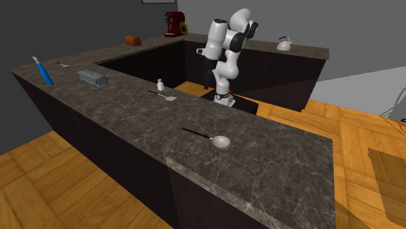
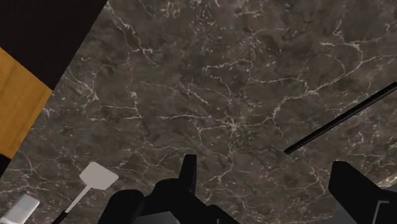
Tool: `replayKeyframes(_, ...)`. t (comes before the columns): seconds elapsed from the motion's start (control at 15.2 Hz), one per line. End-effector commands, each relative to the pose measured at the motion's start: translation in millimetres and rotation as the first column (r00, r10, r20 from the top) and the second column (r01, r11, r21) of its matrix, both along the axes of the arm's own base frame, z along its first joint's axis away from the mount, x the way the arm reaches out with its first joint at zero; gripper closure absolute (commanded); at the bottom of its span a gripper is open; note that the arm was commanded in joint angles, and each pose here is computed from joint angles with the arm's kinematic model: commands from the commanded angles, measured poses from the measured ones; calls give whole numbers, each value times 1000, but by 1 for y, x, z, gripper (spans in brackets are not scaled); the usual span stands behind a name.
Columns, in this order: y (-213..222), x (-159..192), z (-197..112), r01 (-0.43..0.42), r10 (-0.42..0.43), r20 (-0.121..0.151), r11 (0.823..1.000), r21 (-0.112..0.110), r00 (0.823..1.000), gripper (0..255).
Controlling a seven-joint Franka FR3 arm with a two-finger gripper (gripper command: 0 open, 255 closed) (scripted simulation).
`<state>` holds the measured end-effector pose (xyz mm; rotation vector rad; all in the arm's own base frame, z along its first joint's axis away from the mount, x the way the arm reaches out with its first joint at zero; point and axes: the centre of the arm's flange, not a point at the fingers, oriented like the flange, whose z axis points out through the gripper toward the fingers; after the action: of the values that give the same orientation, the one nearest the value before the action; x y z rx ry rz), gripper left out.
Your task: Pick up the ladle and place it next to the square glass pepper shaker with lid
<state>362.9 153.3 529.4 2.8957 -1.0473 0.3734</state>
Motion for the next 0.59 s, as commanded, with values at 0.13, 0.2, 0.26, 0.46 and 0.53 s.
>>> replayKeyframes(0.13, 35, 26, -32, 145, -145, -5, 989, 29, 989, 0)
replayKeyframes(0.2, 43, 34, -40, 180, -180, -7, 983, 36, 984, 0)
replayKeyframes(0.26, 51, 42, -48, 214, -214, -9, 976, 42, 977, 0)
replayKeyframes(0.46, 73, 66, -71, 315, -315, -17, 947, 61, 949, 0)
replayKeyframes(0.53, 80, 75, -79, 348, -348, -21, 935, 67, 937, 0)
